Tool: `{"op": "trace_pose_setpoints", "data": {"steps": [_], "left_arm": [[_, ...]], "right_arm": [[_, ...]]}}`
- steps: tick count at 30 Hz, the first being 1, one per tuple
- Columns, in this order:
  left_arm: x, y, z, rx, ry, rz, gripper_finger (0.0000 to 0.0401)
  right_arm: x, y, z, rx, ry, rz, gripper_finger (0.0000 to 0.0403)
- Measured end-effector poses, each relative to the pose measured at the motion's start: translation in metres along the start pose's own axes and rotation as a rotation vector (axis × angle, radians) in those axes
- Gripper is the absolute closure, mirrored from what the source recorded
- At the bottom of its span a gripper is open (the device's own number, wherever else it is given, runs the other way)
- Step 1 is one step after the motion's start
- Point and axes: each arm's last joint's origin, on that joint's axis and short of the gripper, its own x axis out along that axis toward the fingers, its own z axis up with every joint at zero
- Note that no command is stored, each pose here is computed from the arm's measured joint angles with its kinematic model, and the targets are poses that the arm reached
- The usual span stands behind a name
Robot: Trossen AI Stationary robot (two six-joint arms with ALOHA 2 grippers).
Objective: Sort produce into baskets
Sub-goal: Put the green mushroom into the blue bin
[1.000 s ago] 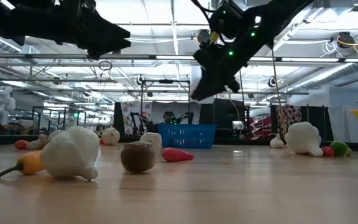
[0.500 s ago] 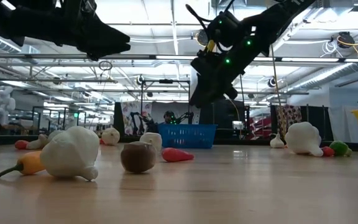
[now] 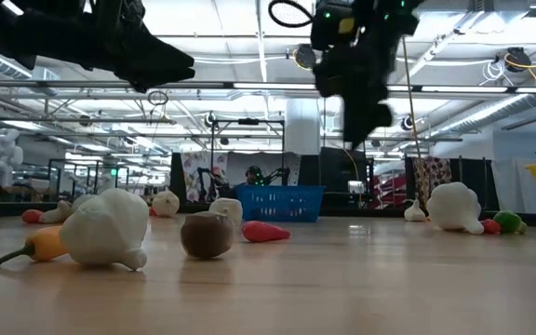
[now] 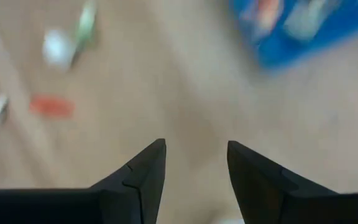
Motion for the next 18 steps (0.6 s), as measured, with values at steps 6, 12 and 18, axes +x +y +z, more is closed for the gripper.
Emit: {"op": "trace_pose_setpoints", "data": {"steps": [6, 12, 18], "left_arm": [[0.000, 0.000, 0.000, 0.005, 0.003, -0.001, 0.0192], [0.000, 0.000, -0.001, 0.007, 0.012, -0.002, 0.0192], [0.000, 0.000, -0.001, 0.008, 0.011, -0.002, 0.0192]], "right_arm": [[-0.007, 0.031, -0.049, 0.024, 0.347, -0.069, 0.0241], [0.009, 0.055, -0.096, -0.057, 0.472, -0.229, 0.0241], [0.037, 0.044, -0.120, -0.042, 0.501, -0.272, 0.0241]]}}
